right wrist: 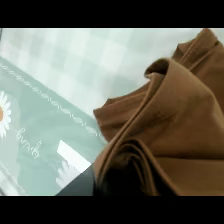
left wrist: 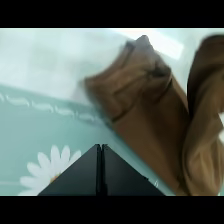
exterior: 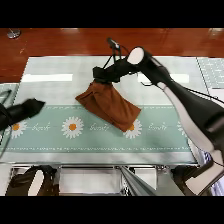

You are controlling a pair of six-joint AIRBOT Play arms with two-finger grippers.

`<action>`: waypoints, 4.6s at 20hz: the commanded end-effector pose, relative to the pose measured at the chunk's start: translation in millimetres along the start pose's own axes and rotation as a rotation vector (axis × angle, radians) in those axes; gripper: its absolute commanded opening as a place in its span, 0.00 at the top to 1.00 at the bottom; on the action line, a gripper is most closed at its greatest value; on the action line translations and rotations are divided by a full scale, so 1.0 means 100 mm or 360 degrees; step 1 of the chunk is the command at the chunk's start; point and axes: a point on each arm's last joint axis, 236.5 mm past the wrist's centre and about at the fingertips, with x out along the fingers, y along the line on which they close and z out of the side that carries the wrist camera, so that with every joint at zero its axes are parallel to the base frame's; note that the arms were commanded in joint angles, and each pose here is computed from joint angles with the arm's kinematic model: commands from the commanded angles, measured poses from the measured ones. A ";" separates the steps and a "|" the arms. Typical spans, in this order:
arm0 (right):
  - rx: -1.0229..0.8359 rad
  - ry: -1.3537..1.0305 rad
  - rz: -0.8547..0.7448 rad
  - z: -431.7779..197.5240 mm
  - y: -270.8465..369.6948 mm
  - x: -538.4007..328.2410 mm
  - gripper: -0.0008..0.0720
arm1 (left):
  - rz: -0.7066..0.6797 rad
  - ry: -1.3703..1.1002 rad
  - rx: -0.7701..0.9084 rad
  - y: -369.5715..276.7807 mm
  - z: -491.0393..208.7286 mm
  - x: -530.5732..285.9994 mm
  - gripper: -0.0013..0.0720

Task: Fold the shirts.

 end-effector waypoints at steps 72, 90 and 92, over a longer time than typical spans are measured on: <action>0.1360 -0.0535 -0.1785 -2.83 -1.78 -5.55 0.95 | -0.0058 0.0040 -0.0161 0.09 -0.30 0.30 0.96; 0.1086 -0.1002 -0.1769 -1.66 -2.15 -5.82 0.42 | -0.0338 -0.0122 0.0142 -0.97 0.91 0.11 0.96; 0.0624 -0.1060 -0.1376 -0.69 -1.77 -5.27 0.96 | -0.0439 -0.0114 0.0286 -1.40 1.27 -0.05 0.96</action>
